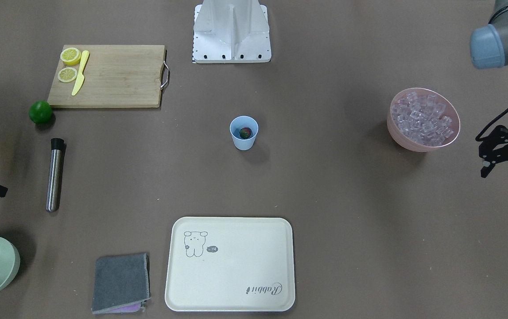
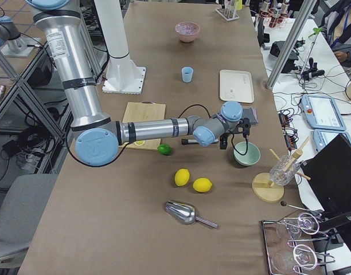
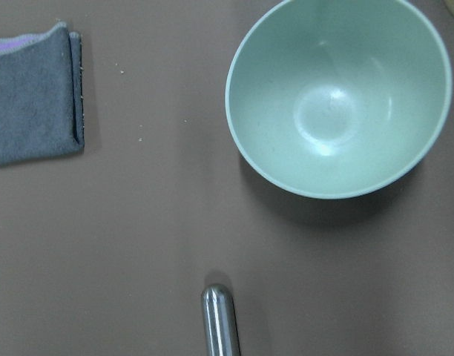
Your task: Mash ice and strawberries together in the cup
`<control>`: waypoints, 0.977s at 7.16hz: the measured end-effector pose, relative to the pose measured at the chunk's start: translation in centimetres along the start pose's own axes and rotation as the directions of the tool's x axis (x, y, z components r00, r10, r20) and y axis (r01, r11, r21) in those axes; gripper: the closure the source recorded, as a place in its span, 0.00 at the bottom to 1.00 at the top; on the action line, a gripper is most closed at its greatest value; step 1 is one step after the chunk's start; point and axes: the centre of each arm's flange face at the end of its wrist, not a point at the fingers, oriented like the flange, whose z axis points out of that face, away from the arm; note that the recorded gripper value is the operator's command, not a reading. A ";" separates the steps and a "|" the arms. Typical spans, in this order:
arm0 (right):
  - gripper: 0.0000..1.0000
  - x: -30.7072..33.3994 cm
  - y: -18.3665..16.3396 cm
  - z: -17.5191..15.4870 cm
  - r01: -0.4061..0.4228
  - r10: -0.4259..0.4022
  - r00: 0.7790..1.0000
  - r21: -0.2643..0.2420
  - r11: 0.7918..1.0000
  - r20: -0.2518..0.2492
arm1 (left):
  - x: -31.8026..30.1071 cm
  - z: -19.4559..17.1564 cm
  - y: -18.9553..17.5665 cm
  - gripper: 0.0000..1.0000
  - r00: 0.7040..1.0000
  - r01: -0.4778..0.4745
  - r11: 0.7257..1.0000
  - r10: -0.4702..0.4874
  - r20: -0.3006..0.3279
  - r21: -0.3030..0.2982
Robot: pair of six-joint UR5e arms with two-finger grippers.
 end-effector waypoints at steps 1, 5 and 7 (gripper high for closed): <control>0.00 0.4 -0.5 -1.5 -0.012 0.012 1.000 0.015 1.000 0.003 | -0.1 0.1 0.0 0.03 1.000 0.011 1.000 -0.011 0.000 -0.017; 0.00 1.2 -1.5 -7.3 -0.016 0.017 0.999 0.050 0.999 -0.038 | -3.9 -2.4 0.6 0.03 0.991 0.135 0.987 -0.136 -0.008 -0.088; 0.00 0.6 -0.9 -9.4 -0.004 0.011 0.992 0.058 0.998 -0.123 | -6.4 -3.8 1.2 0.03 0.979 0.205 0.972 -0.204 0.021 -0.116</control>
